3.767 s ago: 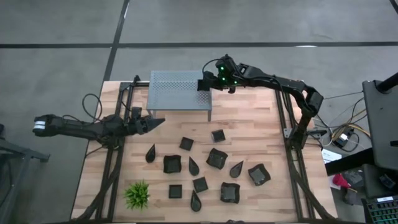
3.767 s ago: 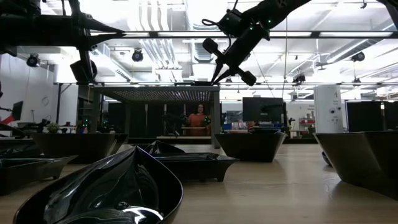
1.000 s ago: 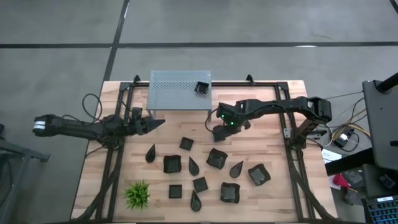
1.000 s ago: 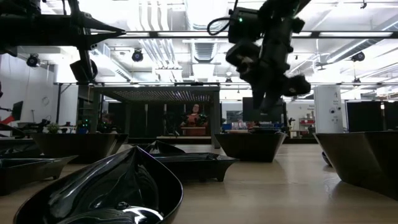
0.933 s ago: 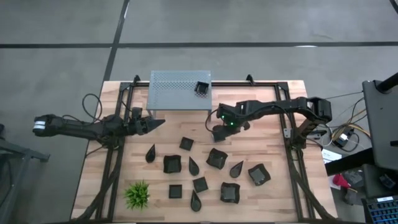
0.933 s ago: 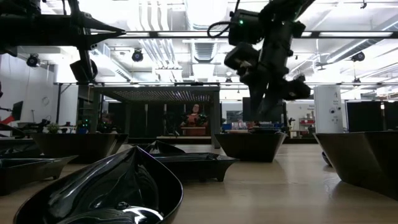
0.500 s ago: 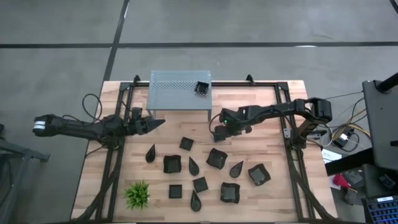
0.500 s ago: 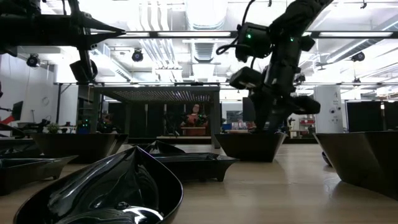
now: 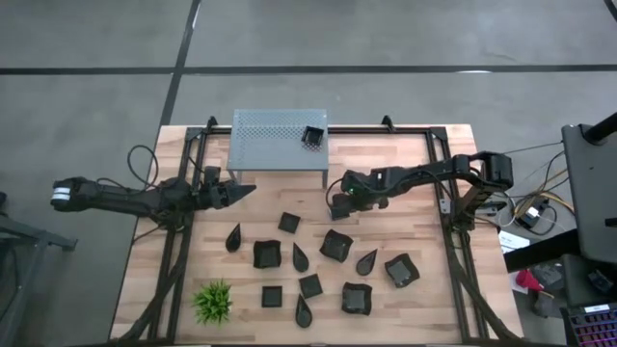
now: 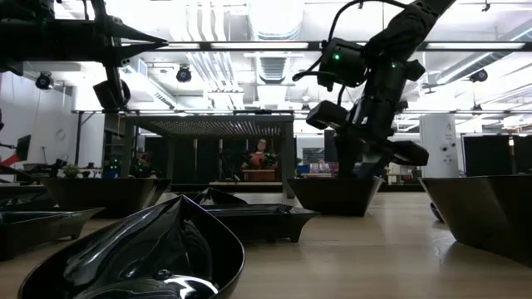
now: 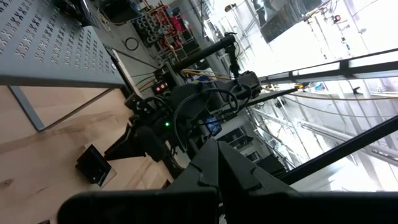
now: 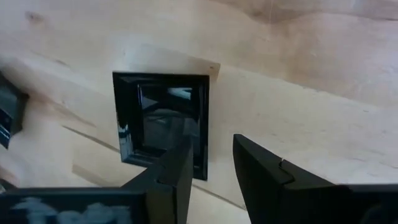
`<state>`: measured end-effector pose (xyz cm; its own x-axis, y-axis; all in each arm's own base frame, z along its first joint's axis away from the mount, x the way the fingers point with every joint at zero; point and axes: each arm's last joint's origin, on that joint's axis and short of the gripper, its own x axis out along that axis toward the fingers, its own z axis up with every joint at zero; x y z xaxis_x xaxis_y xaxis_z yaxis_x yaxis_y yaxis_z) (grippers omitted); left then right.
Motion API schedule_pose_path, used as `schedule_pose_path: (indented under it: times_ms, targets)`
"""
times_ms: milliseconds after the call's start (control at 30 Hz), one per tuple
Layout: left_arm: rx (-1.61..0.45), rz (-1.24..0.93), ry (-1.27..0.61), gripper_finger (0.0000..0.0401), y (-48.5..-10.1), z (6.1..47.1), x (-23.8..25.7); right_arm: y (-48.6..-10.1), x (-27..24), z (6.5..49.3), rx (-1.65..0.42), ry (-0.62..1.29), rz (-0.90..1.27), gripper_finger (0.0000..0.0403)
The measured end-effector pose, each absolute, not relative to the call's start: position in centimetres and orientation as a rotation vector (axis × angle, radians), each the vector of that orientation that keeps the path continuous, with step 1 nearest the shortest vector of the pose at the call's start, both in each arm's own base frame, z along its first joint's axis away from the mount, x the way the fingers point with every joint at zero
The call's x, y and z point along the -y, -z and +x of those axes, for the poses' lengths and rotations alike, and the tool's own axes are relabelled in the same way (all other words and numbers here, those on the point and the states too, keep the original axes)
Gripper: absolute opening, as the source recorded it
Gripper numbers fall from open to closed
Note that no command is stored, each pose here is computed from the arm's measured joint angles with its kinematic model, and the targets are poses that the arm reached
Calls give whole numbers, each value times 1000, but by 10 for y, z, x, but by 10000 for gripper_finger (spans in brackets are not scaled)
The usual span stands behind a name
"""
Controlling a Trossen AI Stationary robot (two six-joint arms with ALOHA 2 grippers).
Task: Pick & Place Mini shaped plates
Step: Stack the square plate on top of the other square plate on the shelf
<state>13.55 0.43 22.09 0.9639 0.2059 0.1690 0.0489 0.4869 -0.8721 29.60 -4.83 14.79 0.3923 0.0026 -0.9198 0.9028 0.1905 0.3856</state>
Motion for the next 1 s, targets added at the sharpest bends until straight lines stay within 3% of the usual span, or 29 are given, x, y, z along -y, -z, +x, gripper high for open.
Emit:
schedule_pose_path:
  times_ms: [333,1000]
  targets:
    - [266,-1061,-97,0,-221,135,-4,-141,50,297,-861,790,1267,91]
    - [266,-1061,-97,0,-221,135,-4,-134,49,292,-876,812,1275,44]
